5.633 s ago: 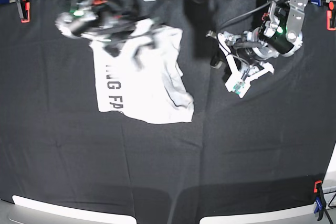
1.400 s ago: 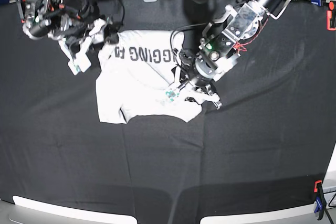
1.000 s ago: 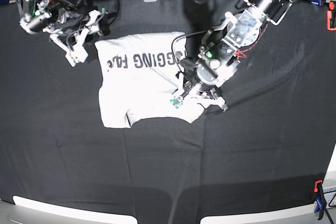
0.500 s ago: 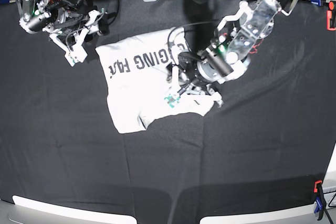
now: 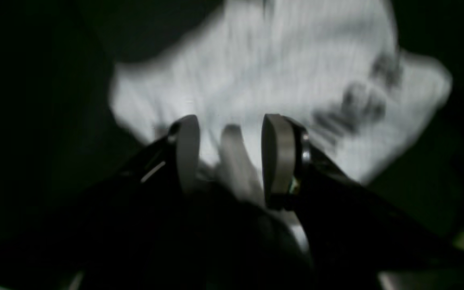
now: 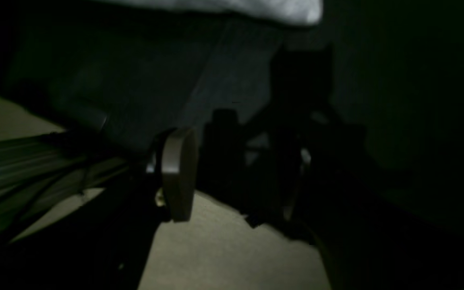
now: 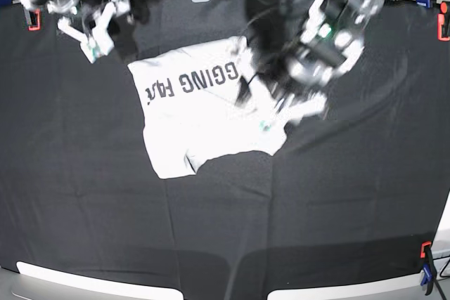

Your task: Layout the t-shirt on the table in an organized manner, then fold the t-shirt properly

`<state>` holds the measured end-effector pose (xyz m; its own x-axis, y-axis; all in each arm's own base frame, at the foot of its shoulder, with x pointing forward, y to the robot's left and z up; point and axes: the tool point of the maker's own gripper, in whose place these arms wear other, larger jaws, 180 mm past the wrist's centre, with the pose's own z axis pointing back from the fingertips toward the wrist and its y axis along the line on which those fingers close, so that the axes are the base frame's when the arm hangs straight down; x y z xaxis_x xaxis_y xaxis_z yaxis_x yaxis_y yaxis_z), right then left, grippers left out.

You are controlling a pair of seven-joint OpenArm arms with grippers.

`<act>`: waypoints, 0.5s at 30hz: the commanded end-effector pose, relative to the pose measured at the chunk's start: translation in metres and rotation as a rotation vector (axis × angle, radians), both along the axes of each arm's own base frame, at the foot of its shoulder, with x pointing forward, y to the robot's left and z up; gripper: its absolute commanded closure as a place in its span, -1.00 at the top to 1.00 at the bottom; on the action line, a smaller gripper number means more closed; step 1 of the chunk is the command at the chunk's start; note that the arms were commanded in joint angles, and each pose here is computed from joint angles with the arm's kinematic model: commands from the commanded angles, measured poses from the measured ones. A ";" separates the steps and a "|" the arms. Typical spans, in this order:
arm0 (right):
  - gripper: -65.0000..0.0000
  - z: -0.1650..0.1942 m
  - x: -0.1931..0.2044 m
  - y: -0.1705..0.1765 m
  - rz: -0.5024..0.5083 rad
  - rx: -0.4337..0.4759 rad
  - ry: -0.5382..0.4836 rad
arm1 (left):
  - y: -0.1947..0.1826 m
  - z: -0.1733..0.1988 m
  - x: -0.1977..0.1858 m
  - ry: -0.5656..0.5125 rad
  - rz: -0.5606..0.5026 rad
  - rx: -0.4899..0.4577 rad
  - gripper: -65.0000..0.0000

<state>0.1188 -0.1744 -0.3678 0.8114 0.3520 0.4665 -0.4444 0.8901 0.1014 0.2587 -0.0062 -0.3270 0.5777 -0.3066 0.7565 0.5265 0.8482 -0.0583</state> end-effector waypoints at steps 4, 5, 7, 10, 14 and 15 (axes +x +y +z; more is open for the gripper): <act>-0.07 0.010 -0.034 0.010 0.062 0.010 0.038 | 0.032 0.006 -0.017 0.000 0.038 -0.006 -0.27; -0.07 0.011 -0.043 0.012 0.072 0.010 0.056 | 0.042 0.006 -0.023 0.004 0.048 0.010 -0.27; -0.07 0.012 -0.060 0.014 0.080 0.009 0.097 | 0.060 0.008 -0.038 0.014 0.067 0.040 -0.27; -0.07 0.011 -0.086 0.015 0.088 0.008 0.164 | 0.082 0.005 -0.065 0.055 0.093 0.077 -0.27; -0.07 0.010 -0.118 0.016 0.089 0.012 0.253 | 0.110 -0.015 -0.103 0.163 0.153 0.129 -0.27; -0.07 0.010 -0.124 0.016 0.089 0.013 0.271 | 0.116 -0.019 -0.113 0.193 0.165 0.140 -0.27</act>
<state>-0.0079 -0.1613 -0.3630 0.8817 0.4165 0.2215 -0.4631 0.8537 0.2383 0.1427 0.1128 -0.3533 0.7770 -0.2898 0.5588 0.3609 0.9324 -0.0182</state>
